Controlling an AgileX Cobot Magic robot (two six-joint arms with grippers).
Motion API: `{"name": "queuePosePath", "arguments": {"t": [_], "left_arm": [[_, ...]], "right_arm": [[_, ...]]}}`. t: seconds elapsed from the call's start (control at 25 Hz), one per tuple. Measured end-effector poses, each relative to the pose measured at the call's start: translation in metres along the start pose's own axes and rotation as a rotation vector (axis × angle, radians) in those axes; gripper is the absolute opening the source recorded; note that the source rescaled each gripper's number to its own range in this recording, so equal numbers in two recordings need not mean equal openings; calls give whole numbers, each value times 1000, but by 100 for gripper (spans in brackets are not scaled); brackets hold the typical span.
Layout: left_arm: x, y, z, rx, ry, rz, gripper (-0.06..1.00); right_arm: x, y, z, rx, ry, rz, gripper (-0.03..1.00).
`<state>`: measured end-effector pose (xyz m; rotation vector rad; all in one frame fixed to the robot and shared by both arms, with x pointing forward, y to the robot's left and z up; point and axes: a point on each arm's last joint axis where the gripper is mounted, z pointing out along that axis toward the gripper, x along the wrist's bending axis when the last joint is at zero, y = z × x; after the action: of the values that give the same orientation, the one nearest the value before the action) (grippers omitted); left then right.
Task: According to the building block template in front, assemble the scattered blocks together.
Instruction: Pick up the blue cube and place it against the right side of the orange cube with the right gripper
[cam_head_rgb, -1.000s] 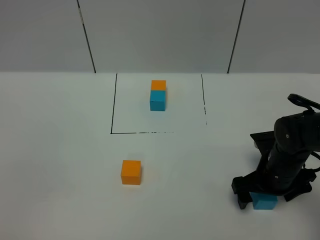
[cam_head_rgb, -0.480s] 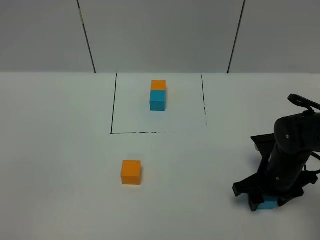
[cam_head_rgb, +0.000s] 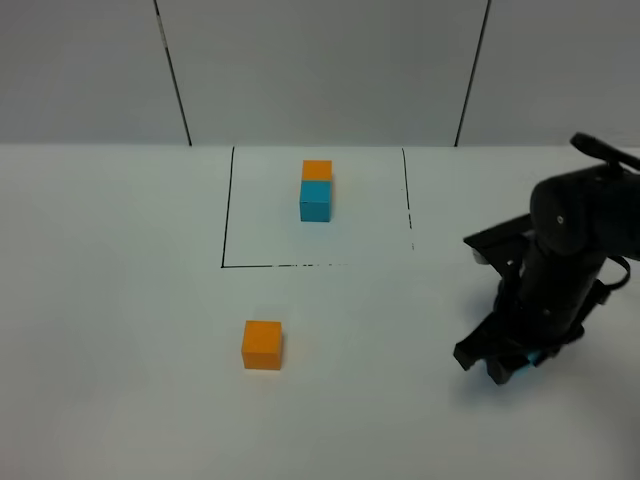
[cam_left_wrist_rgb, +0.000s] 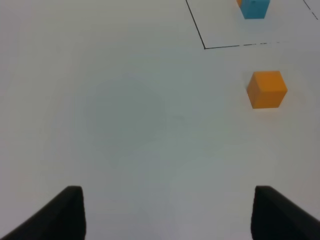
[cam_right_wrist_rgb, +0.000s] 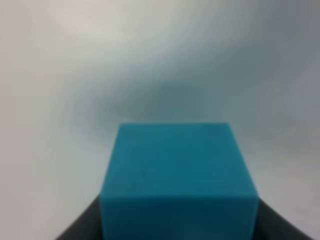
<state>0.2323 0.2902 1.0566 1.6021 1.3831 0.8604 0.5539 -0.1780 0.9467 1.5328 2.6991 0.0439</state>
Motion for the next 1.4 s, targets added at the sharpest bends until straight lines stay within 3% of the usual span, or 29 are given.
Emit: {"name": "queuePosePath", "arguments": {"t": [0.28, 0.56, 1.04, 1.4], "left_arm": [[0, 0, 0, 0, 0, 0, 47], [0, 0, 0, 0, 0, 0, 47], [0, 0, 0, 0, 0, 0, 47], [0, 0, 0, 0, 1, -1, 47]], "right_arm": [[45, 39, -59, -159, -33, -329, 0], [66, 44, -66, -178, -90, -553, 0], [99, 56, -14, -58, -81, -963, 0], [122, 68, 28, -30, -112, -1084, 0]]}}
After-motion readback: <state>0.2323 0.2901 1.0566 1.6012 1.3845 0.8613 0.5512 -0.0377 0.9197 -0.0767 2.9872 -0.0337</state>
